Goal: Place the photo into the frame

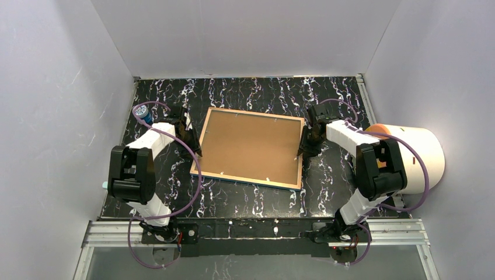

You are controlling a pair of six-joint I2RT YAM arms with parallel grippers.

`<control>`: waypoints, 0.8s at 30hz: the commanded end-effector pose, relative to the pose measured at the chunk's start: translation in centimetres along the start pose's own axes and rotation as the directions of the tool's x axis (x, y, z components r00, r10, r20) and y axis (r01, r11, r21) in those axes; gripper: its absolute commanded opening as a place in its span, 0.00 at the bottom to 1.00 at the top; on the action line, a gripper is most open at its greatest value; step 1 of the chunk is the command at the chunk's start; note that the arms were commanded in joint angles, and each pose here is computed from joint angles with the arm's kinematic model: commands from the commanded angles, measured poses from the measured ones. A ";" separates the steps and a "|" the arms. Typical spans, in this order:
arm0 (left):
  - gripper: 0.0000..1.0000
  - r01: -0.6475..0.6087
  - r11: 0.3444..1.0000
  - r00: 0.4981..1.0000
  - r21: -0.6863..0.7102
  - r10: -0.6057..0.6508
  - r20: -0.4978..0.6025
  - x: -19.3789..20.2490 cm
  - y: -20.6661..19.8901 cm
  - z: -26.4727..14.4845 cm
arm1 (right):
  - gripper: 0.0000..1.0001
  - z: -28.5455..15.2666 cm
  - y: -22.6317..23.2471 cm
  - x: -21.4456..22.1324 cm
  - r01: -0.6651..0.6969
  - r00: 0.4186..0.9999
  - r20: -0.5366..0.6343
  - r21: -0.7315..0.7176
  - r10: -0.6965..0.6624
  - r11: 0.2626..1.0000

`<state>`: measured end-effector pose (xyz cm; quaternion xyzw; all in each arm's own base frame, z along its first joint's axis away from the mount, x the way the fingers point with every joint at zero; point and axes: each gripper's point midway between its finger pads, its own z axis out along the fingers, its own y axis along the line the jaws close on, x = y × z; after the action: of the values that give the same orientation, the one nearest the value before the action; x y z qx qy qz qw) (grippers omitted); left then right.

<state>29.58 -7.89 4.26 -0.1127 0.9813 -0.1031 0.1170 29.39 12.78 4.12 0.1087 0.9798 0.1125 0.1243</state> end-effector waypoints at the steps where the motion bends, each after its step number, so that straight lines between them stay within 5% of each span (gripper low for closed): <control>1: 0.38 -0.004 1.000 0.999 0.001 0.004 -0.041 1.2 0.1 0.1 | 0.37 0.6 0.4 0.3 0.006 0.999 -0.031 -0.015 -0.007 1.000; 24: 0.39 -0.002 1.000 0.999 0.009 0.003 -0.039 1.2 0.0 0.5 | 0.26 2.8 -2.1 2.5 0.129 0.985 -0.134 0.176 -0.106 0.976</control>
<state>29.55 -7.96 4.07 -0.1123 0.9812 -0.1054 0.1166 29.10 12.93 2.73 0.0693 0.9901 0.0782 0.0942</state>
